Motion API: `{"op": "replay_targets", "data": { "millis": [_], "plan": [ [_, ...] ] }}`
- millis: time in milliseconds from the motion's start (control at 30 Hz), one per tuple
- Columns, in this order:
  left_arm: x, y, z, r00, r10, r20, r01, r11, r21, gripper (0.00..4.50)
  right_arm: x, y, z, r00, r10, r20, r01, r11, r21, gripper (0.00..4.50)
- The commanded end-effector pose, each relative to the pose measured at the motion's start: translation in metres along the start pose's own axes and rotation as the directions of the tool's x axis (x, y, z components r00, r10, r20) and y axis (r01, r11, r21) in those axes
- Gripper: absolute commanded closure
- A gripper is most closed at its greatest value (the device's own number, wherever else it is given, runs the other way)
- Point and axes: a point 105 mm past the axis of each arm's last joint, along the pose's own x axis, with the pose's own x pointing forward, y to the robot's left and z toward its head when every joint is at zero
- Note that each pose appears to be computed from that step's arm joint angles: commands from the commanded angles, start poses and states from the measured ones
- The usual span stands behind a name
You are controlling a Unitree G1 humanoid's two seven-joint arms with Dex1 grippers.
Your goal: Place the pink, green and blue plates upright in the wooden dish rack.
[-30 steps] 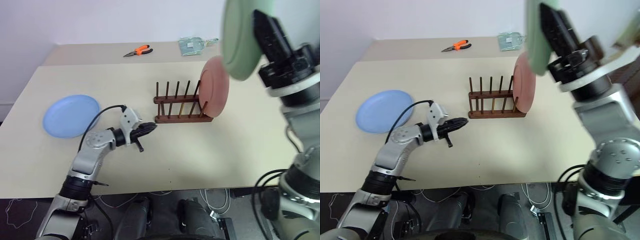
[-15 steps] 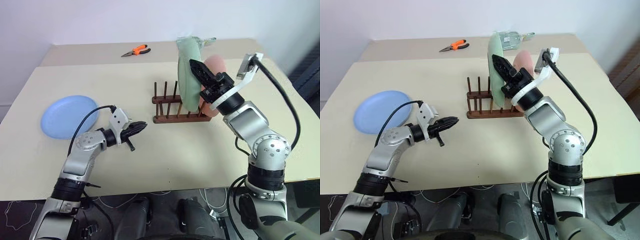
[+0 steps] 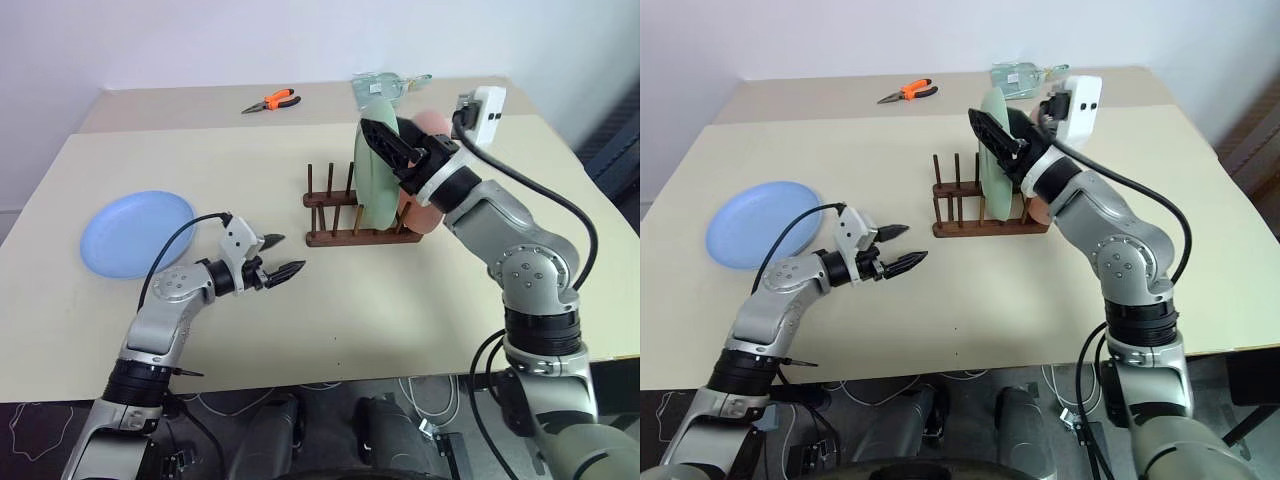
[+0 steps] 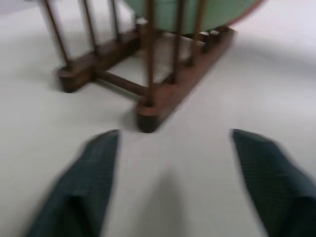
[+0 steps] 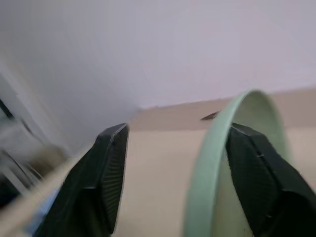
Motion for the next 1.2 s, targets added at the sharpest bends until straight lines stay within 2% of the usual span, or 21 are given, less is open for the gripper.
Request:
{"op": "replay_targets", "data": {
  "millis": [33,100,200,367,467,500,533,567,667,733,900,967,1033,1100,1200],
  "plan": [
    [-0.019,0.033,0.023,0.984,0.156,0.083,-0.155,0.988,-0.012,0.12,-0.003,0.007,0.031,0.997,0.037,0.066,-0.021,0.972,-0.232,1.55],
    [-0.029,0.049,0.028,0.969,0.23,0.096,-0.229,0.973,-0.021,0.12,-0.006,-0.001,0.035,0.999,0.007,0.052,0.012,0.938,-0.345,1.55],
    [-0.038,0.056,0.028,0.961,0.263,0.086,-0.262,0.965,-0.022,0.12,-0.007,-0.009,0.036,0.998,0.0,0.057,0.014,0.97,-0.244,1.55],
    [-0.04,0.056,0.025,0.954,0.289,0.073,-0.291,0.956,0.019,0.12,-0.004,-0.002,0.017,0.999,0.035,-0.004,-0.034,0.938,-0.344,1.55],
    [-0.052,0.071,0.028,0.921,0.38,0.09,-0.379,0.925,-0.027,0.04,-0.003,0.0,0.023,0.998,0.063,0.01,-0.053,0.913,-0.404,0.71],
    [-0.057,0.077,0.027,0.906,0.414,0.086,-0.413,0.91,-0.036,0.0,-0.002,0.003,0.024,0.997,0.083,0.004,-0.073,0.894,-0.443,0.26],
    [-0.059,0.081,0.027,0.897,0.434,0.082,-0.433,0.901,-0.039,0.0,-0.002,0.005,0.024,0.995,0.097,-0.002,-0.086,0.878,-0.47,0.07],
    [-0.065,0.087,0.026,0.877,0.473,0.077,-0.471,0.881,-0.045,0.0,-0.002,0.011,0.023,0.992,0.126,-0.016,-0.117,0.859,-0.499,0.07],
    [-0.092,0.118,0.028,0.753,0.654,0.066,-0.653,0.756,-0.048,0.0,-0.002,0.036,0.003,0.965,0.229,-0.127,-0.258,0.75,-0.609,0.07],
    [-0.108,0.133,0.027,0.666,0.744,0.051,-0.743,0.668,-0.049,0.0,-0.002,0.04,-0.007,0.957,0.237,-0.167,-0.287,0.706,-0.648,0.07],
    [-0.189,0.171,0.008,0.276,0.957,-0.091,-0.957,0.265,-0.116,0.0,0.0,0.046,-0.032,0.938,0.262,-0.226,-0.345,0.661,-0.666,0.07],
    [-0.212,0.173,-0.003,0.16,0.973,-0.165,-0.976,0.131,-0.175,0.0,0.001,0.051,-0.036,0.932,0.28,-0.232,-0.362,0.655,-0.663,0.07],
    [-0.223,0.168,-0.02,0.137,0.956,-0.261,-0.964,0.068,-0.256,0.0,0.002,0.057,-0.041,0.924,0.301,-0.236,-0.38,0.654,-0.653,0.07],
    [-0.22,0.161,-0.028,0.167,0.937,-0.308,-0.954,0.075,-0.29,0.0,0.003,0.06,-0.043,0.919,0.313,-0.238,-0.39,0.655,-0.647,0.07],
    [-0.203,0.147,-0.041,0.265,0.892,-0.367,-0.909,0.104,-0.404,0.0,0.002,0.065,-0.048,0.911,0.333,-0.243,-0.409,0.653,-0.638,0.07]
  ]
}}
